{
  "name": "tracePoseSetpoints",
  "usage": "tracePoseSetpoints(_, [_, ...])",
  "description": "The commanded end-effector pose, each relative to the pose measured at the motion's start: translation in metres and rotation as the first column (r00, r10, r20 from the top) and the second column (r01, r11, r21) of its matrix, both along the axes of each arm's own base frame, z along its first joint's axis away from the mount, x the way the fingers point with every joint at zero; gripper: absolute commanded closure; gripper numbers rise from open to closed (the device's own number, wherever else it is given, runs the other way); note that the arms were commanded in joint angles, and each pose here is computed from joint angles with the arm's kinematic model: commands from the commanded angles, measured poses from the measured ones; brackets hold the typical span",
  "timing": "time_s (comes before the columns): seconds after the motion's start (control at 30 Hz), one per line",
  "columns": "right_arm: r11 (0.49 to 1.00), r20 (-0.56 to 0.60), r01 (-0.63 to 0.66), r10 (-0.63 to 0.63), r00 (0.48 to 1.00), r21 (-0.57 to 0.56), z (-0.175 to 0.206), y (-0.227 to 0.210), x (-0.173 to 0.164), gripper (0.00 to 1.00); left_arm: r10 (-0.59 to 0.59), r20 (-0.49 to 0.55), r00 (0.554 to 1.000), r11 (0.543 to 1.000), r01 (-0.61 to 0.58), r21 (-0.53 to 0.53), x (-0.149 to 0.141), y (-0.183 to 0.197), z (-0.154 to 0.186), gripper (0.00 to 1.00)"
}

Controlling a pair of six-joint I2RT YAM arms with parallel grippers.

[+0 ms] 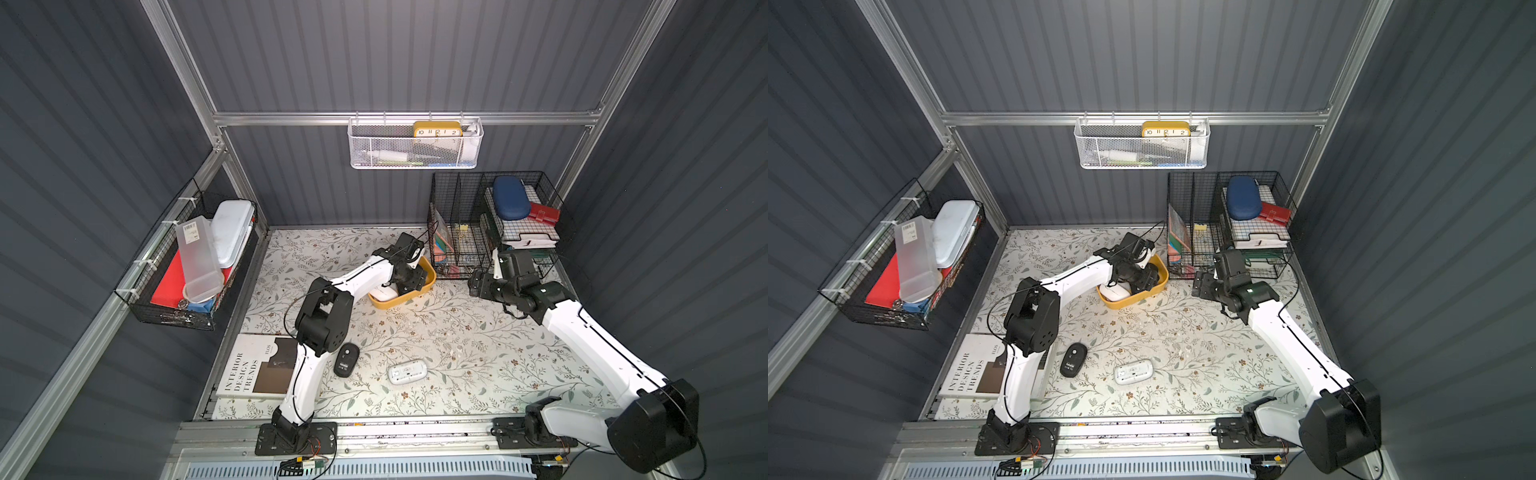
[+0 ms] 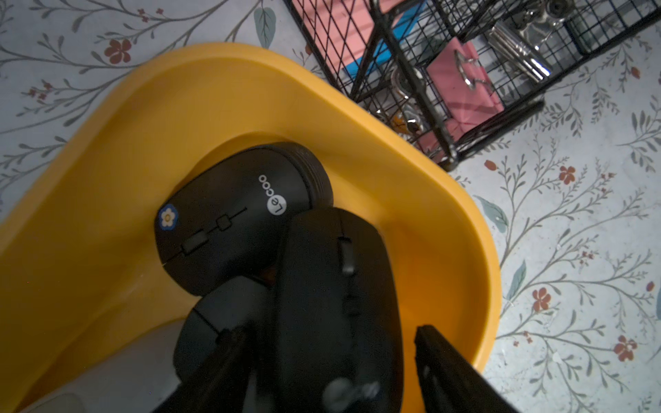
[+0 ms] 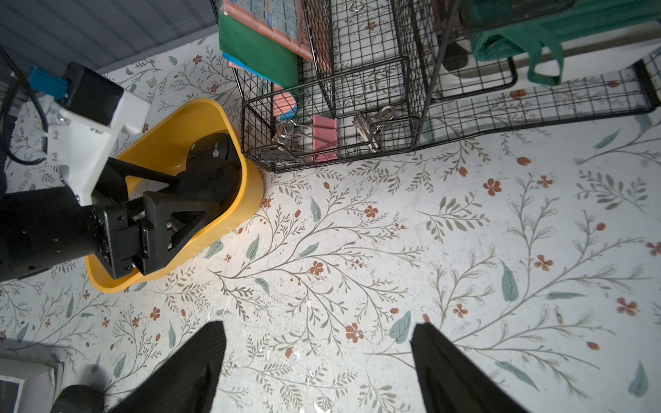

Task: Put the mouse in the storage box
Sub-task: Place the mouse in the storage box, then pick up the mouse from the center of the board.

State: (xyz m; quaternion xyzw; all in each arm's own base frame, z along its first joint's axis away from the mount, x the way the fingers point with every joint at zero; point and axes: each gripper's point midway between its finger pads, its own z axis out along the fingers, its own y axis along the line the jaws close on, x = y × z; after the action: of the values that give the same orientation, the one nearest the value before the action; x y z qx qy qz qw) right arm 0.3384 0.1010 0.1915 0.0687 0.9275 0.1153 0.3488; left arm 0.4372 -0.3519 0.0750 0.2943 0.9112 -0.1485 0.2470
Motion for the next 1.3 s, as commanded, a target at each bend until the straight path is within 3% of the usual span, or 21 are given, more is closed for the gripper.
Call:
tracePoseSetpoints(0.0, [0.995, 0.023, -0.086, 0.087, 0.996, -0.041, 0.01, 0.012, -0.004, 0.14, 0.018, 0.041, 0.999, 1.0, -0.017, -0.019, 0.005, -0.001, 0.023, 0.15])
tracePoseSetpoints(0.1, [0.982, 0.016, -0.167, 0.169, 0.986, -0.089, 0.009, 0.029, -0.012, 0.14, 0.023, 0.061, 0.998, 0.997, -0.018, -0.075, -0.001, -0.001, 0.049, 0.11])
tracePoseSetpoints(0.33, [0.89, -0.003, -0.42, 0.426, 0.905, -0.177, 0.003, 0.091, -0.054, 0.14, 0.246, 0.178, 0.953, 0.953, -0.204, -0.224, -0.003, 0.045, 0.133, 0.07])
tracePoseSetpoints(0.47, [0.768, -0.039, -0.6, 0.608, 0.793, -0.223, -0.014, 0.137, -0.096, 0.14, 0.441, 0.249, 0.863, 0.864, -0.332, -0.379, -0.008, 0.109, 0.198, 0.02])
tracePoseSetpoints(0.6, [0.633, -0.108, -0.727, 0.73, 0.675, -0.266, -0.035, 0.171, -0.133, 0.14, 0.59, 0.279, 0.758, 0.762, -0.41, -0.501, -0.025, 0.165, 0.238, 0.01])
tracePoseSetpoints(0.67, [0.542, -0.157, -0.798, 0.792, 0.59, -0.265, -0.049, 0.186, -0.156, 0.15, 0.65, 0.291, 0.702, 0.718, -0.442, -0.538, -0.034, 0.186, 0.253, 0.01])
tracePoseSetpoints(0.77, [0.411, -0.222, -0.871, 0.853, 0.471, -0.268, -0.076, 0.203, -0.187, 0.16, 0.7, 0.307, 0.645, 0.679, -0.469, -0.564, -0.044, 0.205, 0.263, 0.01])
tracePoseSetpoints(0.87, [0.316, -0.331, -0.909, 0.856, 0.396, -0.271, -0.099, 0.205, -0.207, 0.16, 0.718, 0.313, 0.622, 0.667, -0.486, -0.564, -0.049, 0.214, 0.265, 0.01])
tracePoseSetpoints(0.97, [0.244, -0.398, -0.92, 0.845, 0.357, -0.307, -0.115, 0.205, -0.215, 0.17, 0.725, 0.316, 0.612, 0.664, -0.5, -0.556, -0.05, 0.218, 0.261, 0.01])
tracePoseSetpoints(1.1, [0.192, -0.433, -0.926, 0.84, 0.327, -0.326, -0.127, 0.211, -0.221, 0.17, 0.728, 0.32, 0.606, 0.666, -0.515, -0.54, -0.047, 0.22, 0.252, 0.01])
tracePoseSetpoints(1.27, [0.129, -0.467, -0.896, 0.816, 0.339, -0.424, -0.136, 0.22, -0.214, 0.17, 0.728, 0.314, 0.61, 0.666, -0.518, -0.537, -0.044, 0.219, 0.247, 0.01])
